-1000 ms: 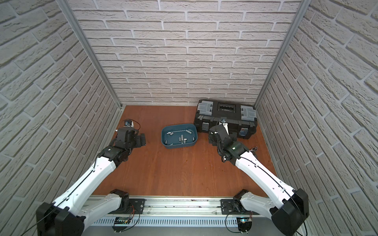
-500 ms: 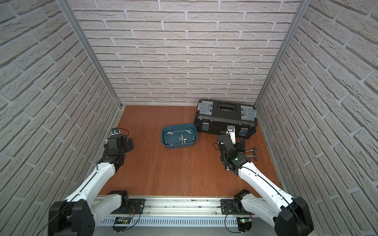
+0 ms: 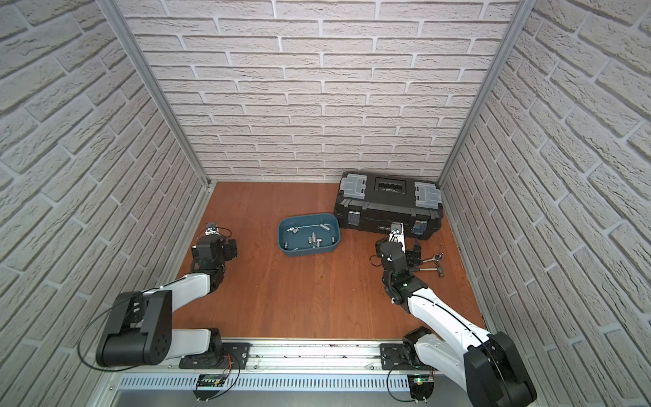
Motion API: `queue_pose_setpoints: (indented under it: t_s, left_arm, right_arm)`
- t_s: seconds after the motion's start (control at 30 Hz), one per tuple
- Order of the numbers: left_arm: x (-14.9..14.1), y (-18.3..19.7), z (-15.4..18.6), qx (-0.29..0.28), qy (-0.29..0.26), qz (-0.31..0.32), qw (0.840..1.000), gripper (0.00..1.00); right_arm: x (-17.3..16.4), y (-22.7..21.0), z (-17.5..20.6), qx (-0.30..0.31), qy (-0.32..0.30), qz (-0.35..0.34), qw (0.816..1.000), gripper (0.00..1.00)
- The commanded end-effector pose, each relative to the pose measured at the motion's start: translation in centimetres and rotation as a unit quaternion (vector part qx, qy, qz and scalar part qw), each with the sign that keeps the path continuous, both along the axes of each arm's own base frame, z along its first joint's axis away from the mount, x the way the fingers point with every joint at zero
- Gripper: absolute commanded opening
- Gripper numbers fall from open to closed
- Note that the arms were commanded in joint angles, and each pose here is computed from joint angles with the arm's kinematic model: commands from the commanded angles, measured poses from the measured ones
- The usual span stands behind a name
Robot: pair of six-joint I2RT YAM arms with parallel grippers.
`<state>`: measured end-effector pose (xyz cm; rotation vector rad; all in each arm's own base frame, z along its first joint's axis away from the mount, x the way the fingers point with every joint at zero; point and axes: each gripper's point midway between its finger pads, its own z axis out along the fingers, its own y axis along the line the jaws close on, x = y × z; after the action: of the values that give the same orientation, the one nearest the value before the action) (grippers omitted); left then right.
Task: Put the socket on the desktop into the storage box
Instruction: Reset both arms
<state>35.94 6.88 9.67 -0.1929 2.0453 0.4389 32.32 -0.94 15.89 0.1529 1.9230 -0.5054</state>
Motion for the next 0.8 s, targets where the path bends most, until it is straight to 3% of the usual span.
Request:
queue_pose_setpoints:
  t_s: [0.0,0.4,0.77]
  left_arm:
    - [1.7,-0.7,1.9,0.005,-0.057,-0.033,0.998,0.98]
    - [2.9,-2.2,-0.6,0.002,-0.063,-0.078,0.995,0.98]
    - [2.9,-2.1,-0.7,-0.002,-0.062,-0.079,0.995,0.98]
  right_arm:
    - [1.2,0.1,0.7,0.01,-0.037,0.011,0.999,0.99]
    - [2.3,-1.0,-2.1,0.022,-0.034,0.016,0.999,0.99]
    - [4.6,-0.1,-2.9,0.024,-0.041,0.072,0.996,0.99]
